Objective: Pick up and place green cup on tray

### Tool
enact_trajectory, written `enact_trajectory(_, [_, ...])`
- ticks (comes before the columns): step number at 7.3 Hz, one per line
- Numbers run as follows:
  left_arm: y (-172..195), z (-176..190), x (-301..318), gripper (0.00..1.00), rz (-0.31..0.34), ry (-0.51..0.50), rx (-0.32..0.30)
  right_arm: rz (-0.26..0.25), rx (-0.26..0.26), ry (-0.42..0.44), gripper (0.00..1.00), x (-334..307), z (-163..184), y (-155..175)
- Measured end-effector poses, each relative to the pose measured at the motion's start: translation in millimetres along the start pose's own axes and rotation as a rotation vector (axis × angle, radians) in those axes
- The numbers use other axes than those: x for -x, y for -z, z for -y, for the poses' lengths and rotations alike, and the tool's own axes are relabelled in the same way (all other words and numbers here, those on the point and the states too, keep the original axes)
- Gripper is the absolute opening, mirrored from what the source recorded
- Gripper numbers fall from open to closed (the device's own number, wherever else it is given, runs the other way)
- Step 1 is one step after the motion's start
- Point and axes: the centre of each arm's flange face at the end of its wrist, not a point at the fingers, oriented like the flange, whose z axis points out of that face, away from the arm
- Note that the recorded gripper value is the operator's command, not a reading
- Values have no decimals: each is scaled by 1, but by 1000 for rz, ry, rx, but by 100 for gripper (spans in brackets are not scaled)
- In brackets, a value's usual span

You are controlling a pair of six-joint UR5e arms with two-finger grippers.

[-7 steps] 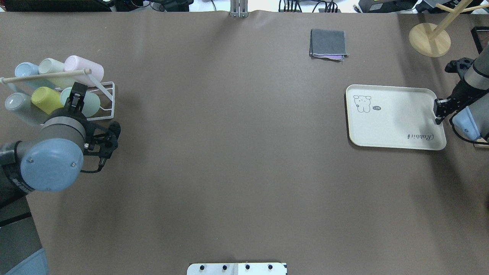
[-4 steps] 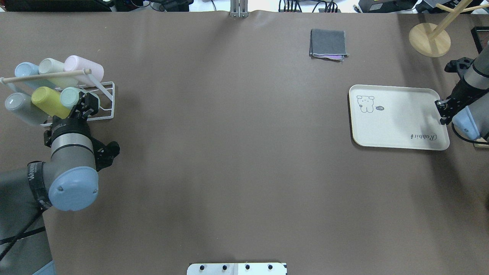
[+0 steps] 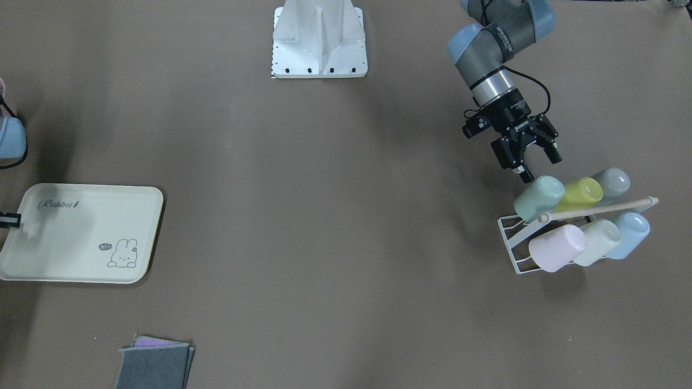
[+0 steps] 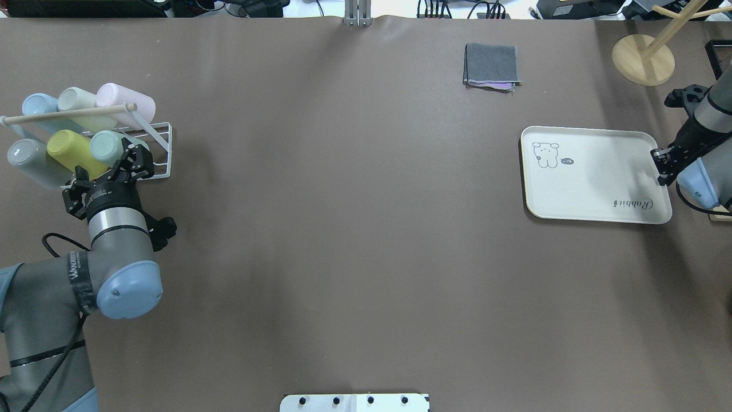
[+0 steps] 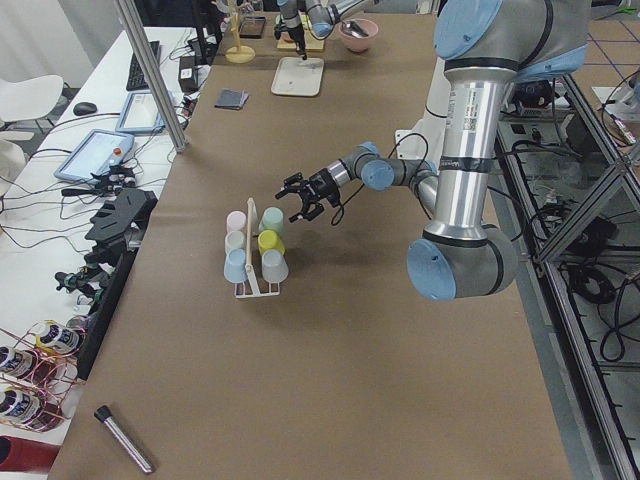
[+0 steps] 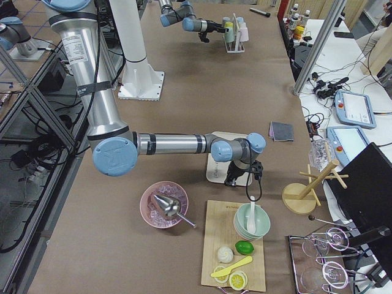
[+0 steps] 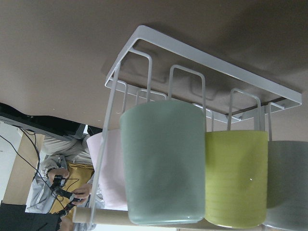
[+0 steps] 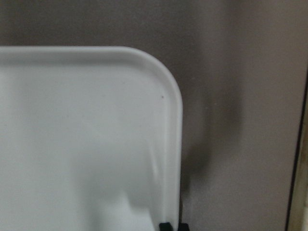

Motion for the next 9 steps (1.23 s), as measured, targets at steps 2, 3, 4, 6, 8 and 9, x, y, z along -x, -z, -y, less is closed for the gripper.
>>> enact_trajectory(2, [-4,22,5,98,19,-32,38,30,-13,8,0,-4,1,9])
enact_trajectory(3, [-6,30,7,98,25,-44,56,75,-16,-6,0,-10,2,20])
enact_trajectory(4, [-9,36,9,98,30,-55,73,133,-20,-20,0,-16,2,35])
enact_trajectory(6, [-16,42,8,98,53,-85,131,244,-38,-39,0,-26,1,69])
enact_trajectory(8, [-23,50,4,98,54,-102,155,331,-39,-52,0,-36,-4,86])
enact_trajectory(9, [-27,54,0,98,50,-102,160,359,-43,-46,0,-34,-7,95])
